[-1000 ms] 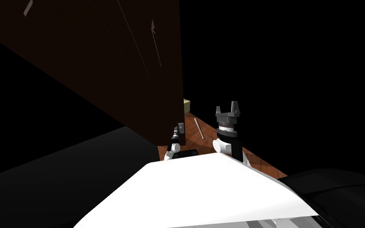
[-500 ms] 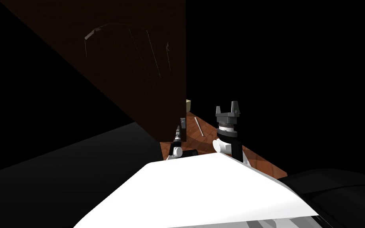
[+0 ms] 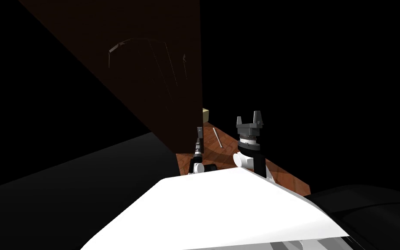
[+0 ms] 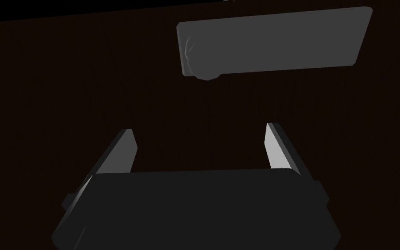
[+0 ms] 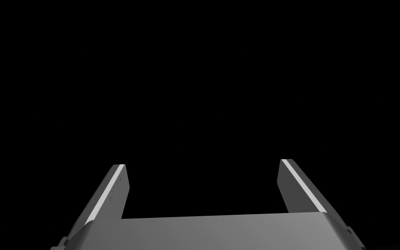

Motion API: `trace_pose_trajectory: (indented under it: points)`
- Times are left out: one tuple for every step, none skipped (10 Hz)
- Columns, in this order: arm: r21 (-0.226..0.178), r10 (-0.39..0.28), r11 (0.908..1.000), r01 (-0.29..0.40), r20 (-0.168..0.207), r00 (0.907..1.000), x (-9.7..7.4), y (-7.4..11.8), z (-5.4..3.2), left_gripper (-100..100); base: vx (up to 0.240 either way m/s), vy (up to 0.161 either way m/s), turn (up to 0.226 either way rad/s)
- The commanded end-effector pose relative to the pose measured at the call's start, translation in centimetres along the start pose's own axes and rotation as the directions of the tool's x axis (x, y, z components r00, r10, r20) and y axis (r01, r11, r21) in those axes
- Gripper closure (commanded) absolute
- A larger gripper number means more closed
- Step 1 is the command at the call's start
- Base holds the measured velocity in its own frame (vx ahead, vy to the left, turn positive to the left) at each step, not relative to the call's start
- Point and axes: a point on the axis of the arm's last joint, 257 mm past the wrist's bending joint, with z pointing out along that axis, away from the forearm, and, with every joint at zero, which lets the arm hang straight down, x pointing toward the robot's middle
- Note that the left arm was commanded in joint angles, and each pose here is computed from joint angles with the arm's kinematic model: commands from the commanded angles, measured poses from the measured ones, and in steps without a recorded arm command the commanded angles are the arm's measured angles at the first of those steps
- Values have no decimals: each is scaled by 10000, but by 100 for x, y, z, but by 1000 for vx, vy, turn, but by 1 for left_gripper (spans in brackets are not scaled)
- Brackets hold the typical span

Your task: Push the door open

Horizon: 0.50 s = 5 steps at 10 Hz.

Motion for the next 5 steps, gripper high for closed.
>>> trace_pose_trajectory:
  points:
    - [-45, 309, 9995, -309, -51, 9995, -107, 66, -3, -100, 84, 1, -3]
    - [-61, 442, 9990, -443, -71, 9990, -157, 92, 3, -100, 189, 45, 3]
    - [-69, 541, 9985, -542, -84, 9985, -199, 110, 15, -100, 227, 15, -9]
    - [-64, 599, 9982, -599, -87, 9982, -234, 115, 45, -100, 217, -15, 1]
    - [-48, 565, 9984, -566, -77, 9984, -235, 103, 71, -100, 235, -53, -2]
